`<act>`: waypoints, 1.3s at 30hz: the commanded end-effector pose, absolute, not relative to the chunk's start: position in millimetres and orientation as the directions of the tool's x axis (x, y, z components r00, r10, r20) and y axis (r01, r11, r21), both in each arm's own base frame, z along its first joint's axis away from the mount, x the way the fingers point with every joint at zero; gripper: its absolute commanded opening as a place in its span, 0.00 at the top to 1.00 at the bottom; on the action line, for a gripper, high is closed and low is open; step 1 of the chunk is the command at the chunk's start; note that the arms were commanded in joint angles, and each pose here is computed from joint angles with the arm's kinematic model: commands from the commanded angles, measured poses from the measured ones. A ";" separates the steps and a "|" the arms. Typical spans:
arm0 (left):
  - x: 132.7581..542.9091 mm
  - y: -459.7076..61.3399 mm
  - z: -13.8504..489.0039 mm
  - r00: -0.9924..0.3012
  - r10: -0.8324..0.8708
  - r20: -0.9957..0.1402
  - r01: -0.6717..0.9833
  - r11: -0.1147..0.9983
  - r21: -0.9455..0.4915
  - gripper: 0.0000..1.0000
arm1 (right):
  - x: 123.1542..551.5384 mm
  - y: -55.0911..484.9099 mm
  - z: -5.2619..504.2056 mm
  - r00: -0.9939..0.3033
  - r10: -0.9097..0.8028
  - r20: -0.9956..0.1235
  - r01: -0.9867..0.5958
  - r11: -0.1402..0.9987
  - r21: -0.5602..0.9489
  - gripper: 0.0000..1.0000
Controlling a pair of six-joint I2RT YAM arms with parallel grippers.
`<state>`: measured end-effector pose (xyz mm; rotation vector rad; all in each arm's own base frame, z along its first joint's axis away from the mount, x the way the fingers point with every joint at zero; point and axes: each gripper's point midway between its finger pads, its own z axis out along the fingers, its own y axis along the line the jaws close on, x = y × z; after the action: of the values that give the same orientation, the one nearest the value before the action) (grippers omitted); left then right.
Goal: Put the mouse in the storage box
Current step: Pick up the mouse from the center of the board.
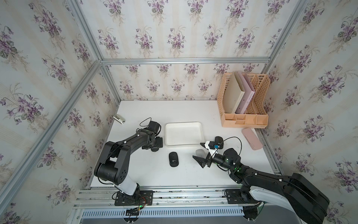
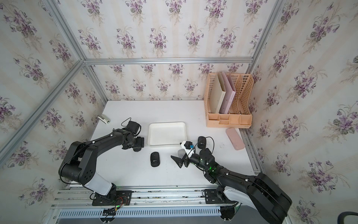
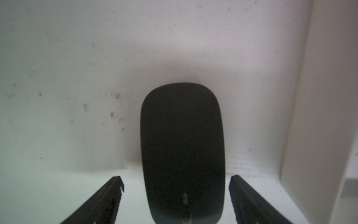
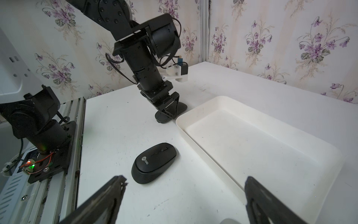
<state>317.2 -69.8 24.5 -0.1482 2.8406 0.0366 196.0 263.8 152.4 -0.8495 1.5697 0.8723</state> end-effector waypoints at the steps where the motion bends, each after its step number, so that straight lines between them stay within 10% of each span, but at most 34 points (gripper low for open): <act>1: 325.4 -72.5 25.3 -0.947 -0.081 -0.310 -0.087 0.996 0.004 0.15 | 193.7 267.1 165.4 -0.102 -0.043 -0.994 -0.889 0.453 0.072 0.01; 24: 320.9 -70.9 21.2 -0.955 -0.056 -0.290 -0.066 0.998 0.024 0.41 | 195.8 259.6 171.4 -0.081 -0.026 -0.996 -0.870 0.490 0.058 0.00; 39: 321.8 -87.4 91.8 -0.928 0.007 -0.372 -0.020 0.997 0.069 0.39 | 201.5 248.6 179.0 -0.057 -0.005 -0.998 -0.835 0.549 0.045 0.00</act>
<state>325.4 -85.9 75.9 -0.0292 2.7665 0.0535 198.2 252.0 177.3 -0.7797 1.4846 0.8209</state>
